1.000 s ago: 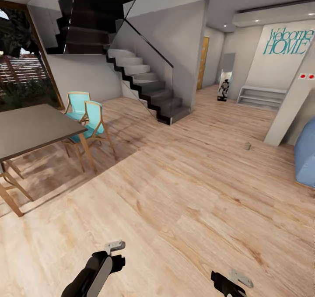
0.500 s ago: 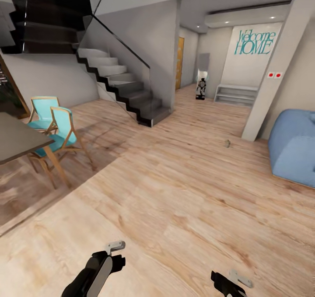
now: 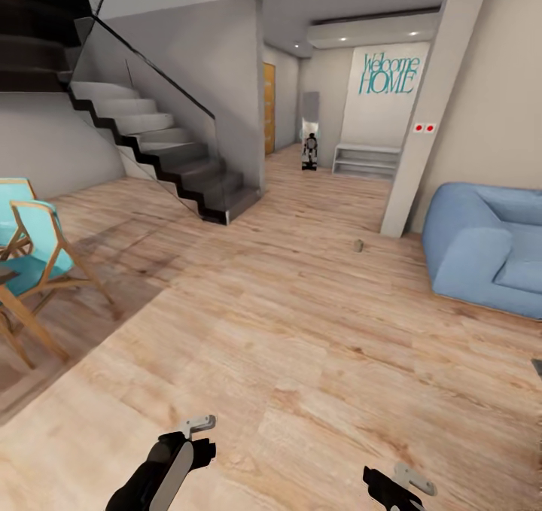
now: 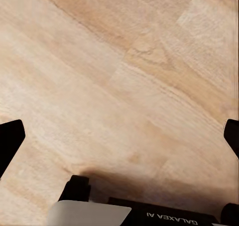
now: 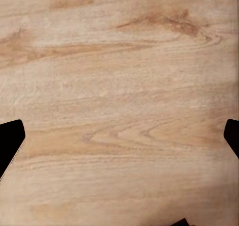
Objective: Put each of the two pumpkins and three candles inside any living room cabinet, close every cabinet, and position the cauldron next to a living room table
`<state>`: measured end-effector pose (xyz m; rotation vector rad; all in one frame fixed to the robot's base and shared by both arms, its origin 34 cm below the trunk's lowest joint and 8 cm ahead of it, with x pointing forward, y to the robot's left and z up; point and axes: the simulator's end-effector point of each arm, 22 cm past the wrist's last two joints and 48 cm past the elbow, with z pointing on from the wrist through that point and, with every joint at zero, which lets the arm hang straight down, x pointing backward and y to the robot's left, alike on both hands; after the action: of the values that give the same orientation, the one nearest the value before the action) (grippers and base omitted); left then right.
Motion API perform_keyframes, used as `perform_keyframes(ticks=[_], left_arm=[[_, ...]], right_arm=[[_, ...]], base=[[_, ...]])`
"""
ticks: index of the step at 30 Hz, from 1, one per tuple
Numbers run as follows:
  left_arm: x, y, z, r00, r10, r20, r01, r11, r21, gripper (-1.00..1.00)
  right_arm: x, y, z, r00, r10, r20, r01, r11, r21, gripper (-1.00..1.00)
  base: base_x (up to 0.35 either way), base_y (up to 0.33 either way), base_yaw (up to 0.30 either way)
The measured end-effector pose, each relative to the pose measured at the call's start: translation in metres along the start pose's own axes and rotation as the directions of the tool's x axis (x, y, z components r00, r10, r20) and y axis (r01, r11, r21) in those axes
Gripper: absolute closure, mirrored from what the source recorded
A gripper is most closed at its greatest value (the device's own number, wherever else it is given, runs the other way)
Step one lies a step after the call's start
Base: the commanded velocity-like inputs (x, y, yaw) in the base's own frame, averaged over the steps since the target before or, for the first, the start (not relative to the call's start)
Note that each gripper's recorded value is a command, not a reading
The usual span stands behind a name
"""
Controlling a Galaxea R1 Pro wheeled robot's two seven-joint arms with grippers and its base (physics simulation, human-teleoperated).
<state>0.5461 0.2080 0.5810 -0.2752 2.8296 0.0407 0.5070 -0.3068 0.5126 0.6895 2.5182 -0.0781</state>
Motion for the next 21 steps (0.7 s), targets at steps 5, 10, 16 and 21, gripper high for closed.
perform_keyframes(ticks=[5,10,16,21], left_arm=[[0.0,0.0,0.0,1.0,0.0,0.0,0.0,1.0,0.0,-1.0],[-0.0001,0.0,0.0,1.0,0.0,0.0,0.0,1.0,0.0,-1.0],[0.0,0.0,0.0,1.0,0.0,0.0,0.0,1.0,0.0,-1.0],[0.0,0.0,0.0,1.0,0.0,0.0,0.0,1.0,0.0,-1.0]], right_arm=[[0.0,-0.0001,0.0,1.0,0.0,0.0,0.0,1.0,0.0,-1.0],[0.0002,-0.0002,0.0,1.0,0.0,0.0,0.0,1.0,0.0,-1.0],[0.0002,-0.0002,0.0,1.0,0.0,0.0,0.0,1.0,0.0,-1.0],[-0.0005,0.0,0.0,1.0,-0.002,0.003,0.002,1.0,0.0,-1.0]], base=[[0.331,0.0,-0.286],[0.331,0.0,-0.286],[0.331,0.0,-0.286],[0.331,0.0,-0.277]])
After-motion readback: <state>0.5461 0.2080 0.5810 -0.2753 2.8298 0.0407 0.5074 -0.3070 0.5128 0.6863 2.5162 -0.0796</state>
